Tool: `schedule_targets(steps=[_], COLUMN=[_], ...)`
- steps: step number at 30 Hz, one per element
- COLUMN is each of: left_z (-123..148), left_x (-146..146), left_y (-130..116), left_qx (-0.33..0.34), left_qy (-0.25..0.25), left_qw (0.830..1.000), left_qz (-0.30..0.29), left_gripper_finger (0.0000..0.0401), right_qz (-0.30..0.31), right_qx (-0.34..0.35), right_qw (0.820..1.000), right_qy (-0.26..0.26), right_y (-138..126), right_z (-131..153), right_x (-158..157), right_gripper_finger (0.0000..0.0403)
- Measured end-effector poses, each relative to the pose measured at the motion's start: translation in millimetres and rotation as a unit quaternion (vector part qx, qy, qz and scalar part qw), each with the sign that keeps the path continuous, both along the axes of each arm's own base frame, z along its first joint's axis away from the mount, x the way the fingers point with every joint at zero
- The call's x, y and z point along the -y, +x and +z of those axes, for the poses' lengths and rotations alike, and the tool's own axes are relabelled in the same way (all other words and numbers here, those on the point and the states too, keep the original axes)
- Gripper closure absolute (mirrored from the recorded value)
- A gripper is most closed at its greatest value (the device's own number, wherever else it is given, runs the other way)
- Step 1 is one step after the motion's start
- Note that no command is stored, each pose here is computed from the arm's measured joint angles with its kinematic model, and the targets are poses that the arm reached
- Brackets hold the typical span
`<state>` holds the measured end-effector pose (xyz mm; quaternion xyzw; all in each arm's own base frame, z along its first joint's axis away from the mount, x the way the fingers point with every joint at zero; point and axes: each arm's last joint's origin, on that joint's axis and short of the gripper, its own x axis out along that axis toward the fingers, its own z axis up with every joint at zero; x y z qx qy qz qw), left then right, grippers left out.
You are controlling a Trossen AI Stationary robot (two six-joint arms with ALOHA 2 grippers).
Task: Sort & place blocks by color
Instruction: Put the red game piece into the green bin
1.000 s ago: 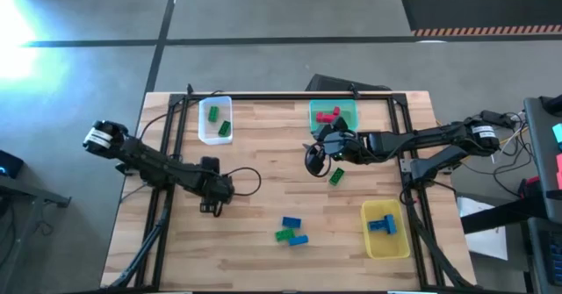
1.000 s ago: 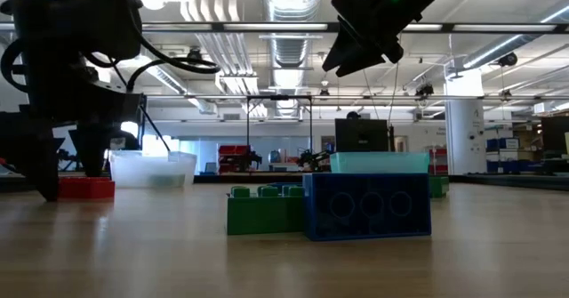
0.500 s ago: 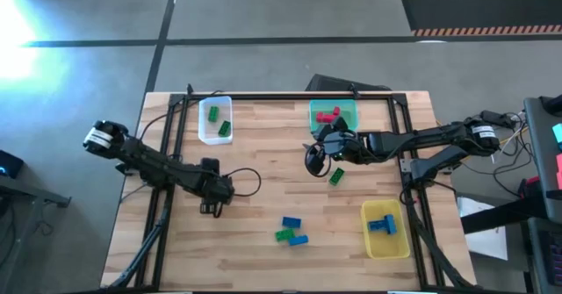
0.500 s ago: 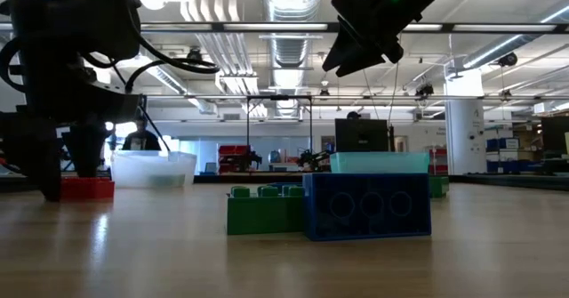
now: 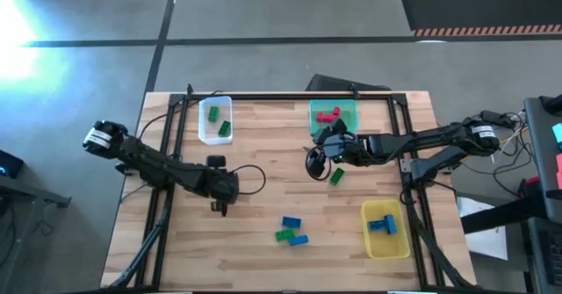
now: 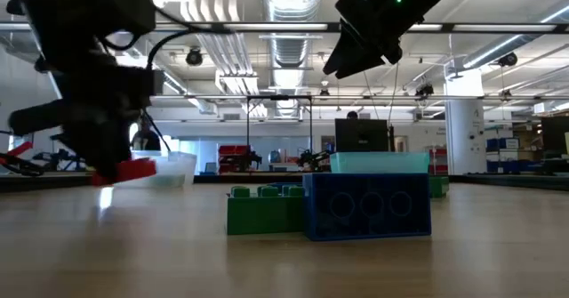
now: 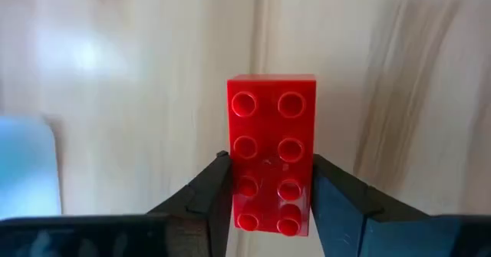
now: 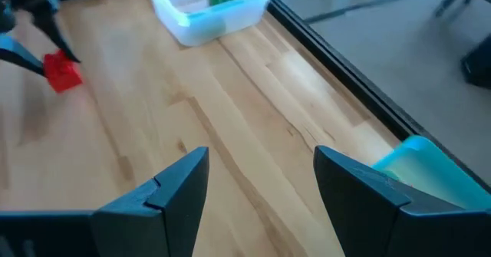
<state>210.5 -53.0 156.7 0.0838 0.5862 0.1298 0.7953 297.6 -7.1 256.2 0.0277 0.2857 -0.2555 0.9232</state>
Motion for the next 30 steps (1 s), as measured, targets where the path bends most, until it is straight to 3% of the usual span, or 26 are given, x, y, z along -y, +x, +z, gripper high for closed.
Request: schedule_targets(steps=[5,11,16,24,30], left_z=[16.9,42.2,55.1,71.5,77.0], left_x=[6.2,13.0,16.9,20.0,22.1], left_y=[20.6,42.5,50.5,60.9,67.6], left_qx=[0.142,0.311,0.397,0.514,0.567], left_qy=[0.000,-0.024,-0.024,0.009,0.009], left_qw=[0.990,0.949,0.914,0.850,0.816], left_qz=[-0.026,-0.056,-0.080,-0.113,-0.108], left_gripper_finger=[0.0278,0.0278,0.0278,0.0278,0.0278], right_qz=[0.058,0.202,0.241,0.247,0.253], right_qx=[0.018,0.071,0.129,0.187,0.230], right_qw=[0.998,0.970,0.948,0.939,0.930], right_qy=[-0.031,-0.117,-0.163,-0.147,-0.133], right_y=[1.4,0.5,-0.3,1.3,6.2], right_z=[-8.5,-19.7,-14.1,-3.8,-1.8], right_x=[-12.6,-38.6,-52.6,-56.8,-59.0], right_gripper_finger=[0.0177,0.0177,0.0177,0.0177,0.0177])
